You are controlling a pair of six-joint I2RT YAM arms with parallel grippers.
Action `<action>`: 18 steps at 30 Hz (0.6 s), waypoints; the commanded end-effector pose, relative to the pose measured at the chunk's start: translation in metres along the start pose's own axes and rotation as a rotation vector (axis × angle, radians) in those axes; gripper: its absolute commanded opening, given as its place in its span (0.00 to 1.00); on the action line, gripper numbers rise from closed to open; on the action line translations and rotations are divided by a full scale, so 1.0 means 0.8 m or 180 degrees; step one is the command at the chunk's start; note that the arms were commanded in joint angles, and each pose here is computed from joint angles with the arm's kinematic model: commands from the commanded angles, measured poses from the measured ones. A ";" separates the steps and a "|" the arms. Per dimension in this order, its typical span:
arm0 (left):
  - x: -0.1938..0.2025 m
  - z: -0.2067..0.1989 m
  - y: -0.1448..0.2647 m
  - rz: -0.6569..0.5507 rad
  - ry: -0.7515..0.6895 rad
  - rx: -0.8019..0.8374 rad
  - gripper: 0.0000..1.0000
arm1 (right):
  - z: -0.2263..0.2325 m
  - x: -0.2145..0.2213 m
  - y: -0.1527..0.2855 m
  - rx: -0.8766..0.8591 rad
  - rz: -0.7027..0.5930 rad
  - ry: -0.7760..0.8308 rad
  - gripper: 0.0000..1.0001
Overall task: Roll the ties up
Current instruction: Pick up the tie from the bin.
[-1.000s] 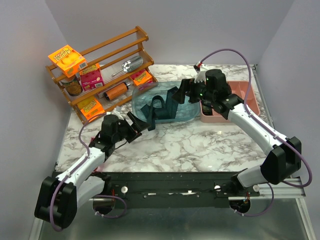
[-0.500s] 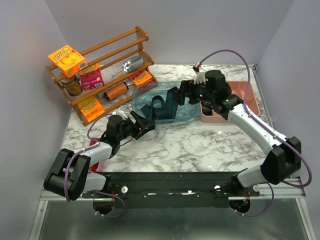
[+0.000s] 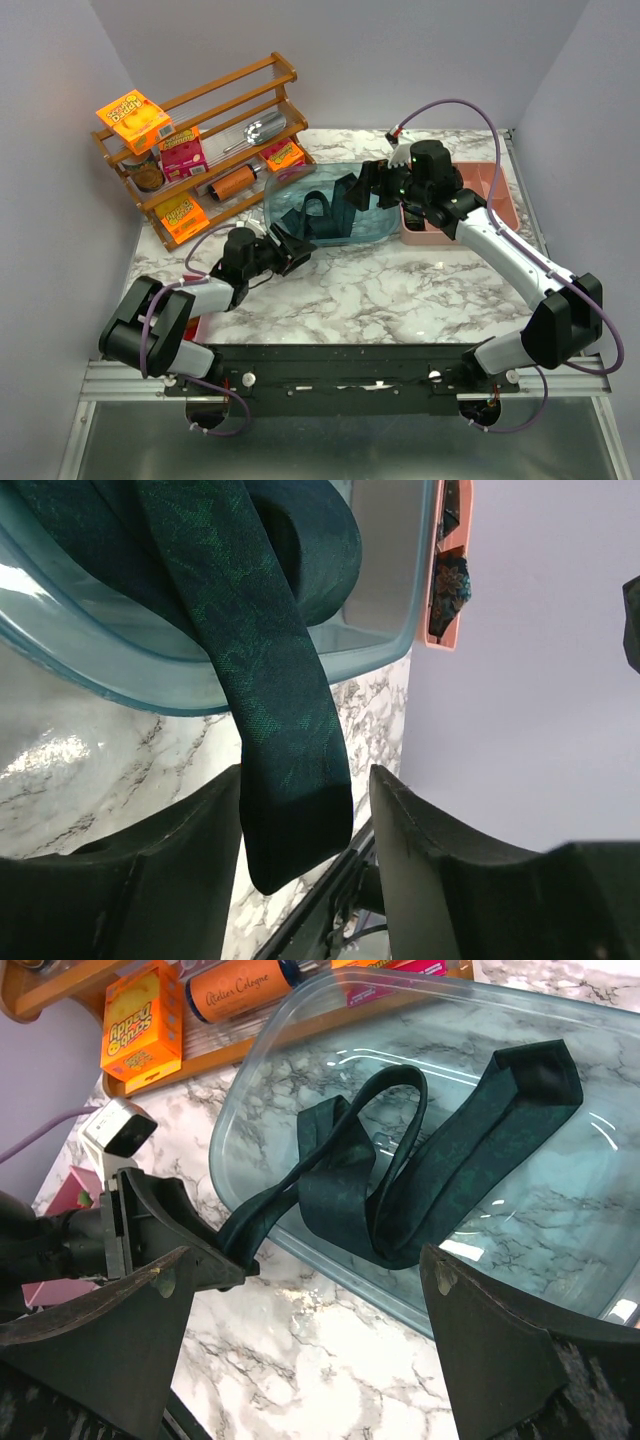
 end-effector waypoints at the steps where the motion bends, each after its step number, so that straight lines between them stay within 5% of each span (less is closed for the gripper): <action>1: -0.009 -0.013 -0.010 -0.0072 -0.0154 0.0090 0.50 | 0.004 0.002 0.001 -0.0053 0.0044 0.0042 1.00; 5: -0.007 -0.014 -0.014 -0.0011 -0.0225 0.0096 0.44 | 0.003 0.003 -0.001 -0.0058 0.0067 0.0031 1.00; 10: -0.011 -0.020 -0.018 0.0133 -0.0590 -0.0112 0.26 | 0.003 0.002 -0.003 -0.0047 0.0067 0.0034 1.00; 18: -0.061 -0.078 0.004 0.0146 -0.1598 -0.0599 0.24 | 0.006 0.000 -0.003 -0.0084 0.0069 0.0024 1.00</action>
Point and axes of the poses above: each gripper's point midway between its finger pads, its own y axis back along the fingers, its own z axis along the line the jaws close on, x = y × z, the point moved 7 cm from there along y, back along the fingers, and after that the axes turned 8 degrees about -y, right-handed, at the moved point
